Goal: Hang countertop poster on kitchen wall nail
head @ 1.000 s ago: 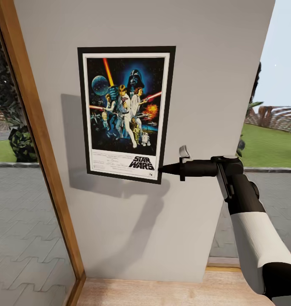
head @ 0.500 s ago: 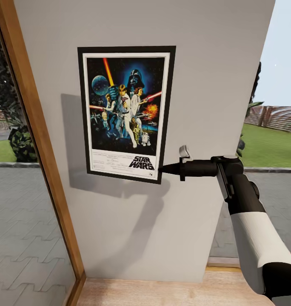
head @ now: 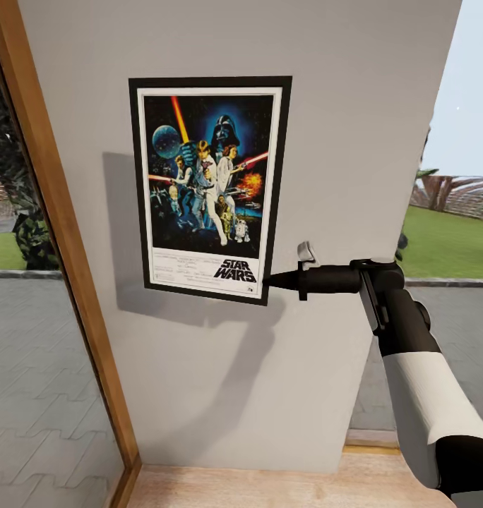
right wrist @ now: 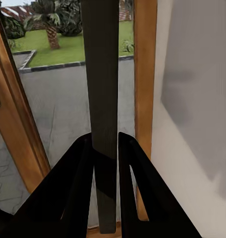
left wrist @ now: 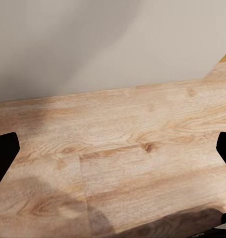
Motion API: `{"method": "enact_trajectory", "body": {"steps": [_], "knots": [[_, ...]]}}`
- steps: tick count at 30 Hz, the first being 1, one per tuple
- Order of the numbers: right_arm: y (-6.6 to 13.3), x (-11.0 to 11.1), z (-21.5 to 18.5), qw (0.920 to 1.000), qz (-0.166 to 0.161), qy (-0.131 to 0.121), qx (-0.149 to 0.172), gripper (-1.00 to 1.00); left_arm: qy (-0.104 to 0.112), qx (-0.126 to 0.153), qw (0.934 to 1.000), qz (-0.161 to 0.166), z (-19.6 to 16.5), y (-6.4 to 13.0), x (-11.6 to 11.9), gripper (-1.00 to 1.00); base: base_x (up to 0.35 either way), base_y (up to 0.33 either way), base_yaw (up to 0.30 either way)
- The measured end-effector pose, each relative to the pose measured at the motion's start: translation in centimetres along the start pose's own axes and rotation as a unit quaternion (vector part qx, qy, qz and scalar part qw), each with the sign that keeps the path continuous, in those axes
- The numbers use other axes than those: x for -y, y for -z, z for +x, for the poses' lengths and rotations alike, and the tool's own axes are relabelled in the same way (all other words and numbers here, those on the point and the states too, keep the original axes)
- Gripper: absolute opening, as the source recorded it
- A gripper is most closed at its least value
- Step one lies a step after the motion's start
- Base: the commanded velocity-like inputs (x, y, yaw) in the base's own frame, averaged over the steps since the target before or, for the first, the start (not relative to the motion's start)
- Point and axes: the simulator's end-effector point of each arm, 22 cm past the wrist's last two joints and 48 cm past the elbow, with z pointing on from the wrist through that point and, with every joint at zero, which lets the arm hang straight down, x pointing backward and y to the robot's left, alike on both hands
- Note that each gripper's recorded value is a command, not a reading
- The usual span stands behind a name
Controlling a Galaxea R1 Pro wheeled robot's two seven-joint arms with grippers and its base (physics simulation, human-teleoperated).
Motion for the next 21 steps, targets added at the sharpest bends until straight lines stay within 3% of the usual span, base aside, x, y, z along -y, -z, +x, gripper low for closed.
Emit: {"method": "enact_trajectory", "body": {"steps": [21], "knots": [[0.01, 0.17, 0.15, 1.0000, 0.001, -0.005, 0.000, -1.00, 0.000, 0.001, 1.0000, 0.000, -0.07, 0.00, -0.02, 1.00, 0.009, 0.000, 0.000]]}}
